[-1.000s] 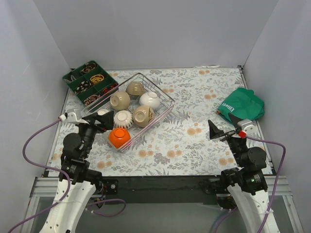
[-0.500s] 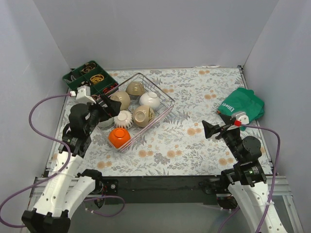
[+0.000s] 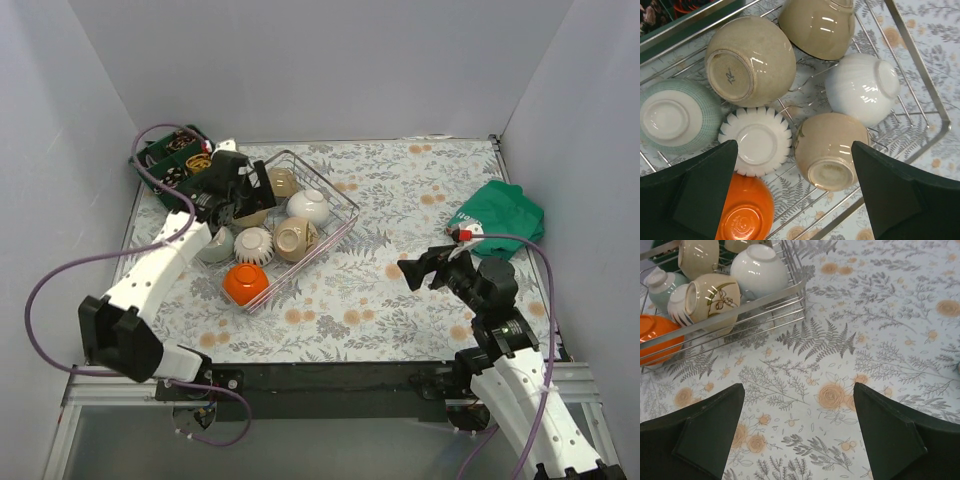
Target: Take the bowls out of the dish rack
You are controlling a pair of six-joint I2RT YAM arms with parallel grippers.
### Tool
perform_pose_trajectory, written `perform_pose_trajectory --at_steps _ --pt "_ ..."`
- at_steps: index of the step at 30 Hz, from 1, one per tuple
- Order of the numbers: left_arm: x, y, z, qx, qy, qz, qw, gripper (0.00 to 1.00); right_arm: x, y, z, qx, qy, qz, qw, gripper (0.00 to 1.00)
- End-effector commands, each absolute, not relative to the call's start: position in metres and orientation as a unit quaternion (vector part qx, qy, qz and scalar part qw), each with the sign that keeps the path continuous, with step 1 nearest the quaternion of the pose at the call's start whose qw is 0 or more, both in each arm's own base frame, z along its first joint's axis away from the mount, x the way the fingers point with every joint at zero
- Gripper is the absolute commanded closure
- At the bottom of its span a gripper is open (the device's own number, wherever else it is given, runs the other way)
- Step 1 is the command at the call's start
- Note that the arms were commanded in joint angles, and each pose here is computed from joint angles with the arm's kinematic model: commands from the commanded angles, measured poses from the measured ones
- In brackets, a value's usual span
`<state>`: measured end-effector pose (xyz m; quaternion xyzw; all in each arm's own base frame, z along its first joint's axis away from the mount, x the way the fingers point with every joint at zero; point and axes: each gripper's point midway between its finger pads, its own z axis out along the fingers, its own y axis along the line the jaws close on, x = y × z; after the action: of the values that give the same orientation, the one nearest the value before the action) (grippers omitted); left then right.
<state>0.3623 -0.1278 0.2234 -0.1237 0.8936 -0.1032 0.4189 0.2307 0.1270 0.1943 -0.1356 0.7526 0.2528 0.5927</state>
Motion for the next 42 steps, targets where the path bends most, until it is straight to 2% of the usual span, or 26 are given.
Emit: perform_pose_trajectory --at_steps 1,3,6,13,21,42 --pt "0.382 -0.107 0.236 -0.135 0.888 0.034 0.437 0.02 0.227 0.139 0.2 -0.123 0.768 0.295 0.555 0.01" --pt "0.391 -0.101 0.225 -0.139 0.885 0.096 0.434 0.02 0.223 0.147 0.188 -0.143 0.781 0.309 0.524 0.01" --pt "0.405 -0.105 0.216 -0.14 0.88 0.131 0.434 0.02 0.22 0.153 0.182 -0.152 0.787 0.321 0.505 0.01" --pt "0.43 -0.095 0.199 -0.163 0.863 0.216 0.427 0.02 0.212 0.16 0.18 -0.174 0.778 0.323 0.509 0.01" --pt "0.45 -0.106 0.181 -0.161 0.861 0.246 0.416 0.02 0.21 0.161 0.175 -0.181 0.777 0.31 0.516 0.01" --pt "0.447 -0.106 0.15 -0.139 0.851 0.332 0.383 0.02 0.205 0.167 0.174 -0.193 0.769 0.307 0.527 0.02"
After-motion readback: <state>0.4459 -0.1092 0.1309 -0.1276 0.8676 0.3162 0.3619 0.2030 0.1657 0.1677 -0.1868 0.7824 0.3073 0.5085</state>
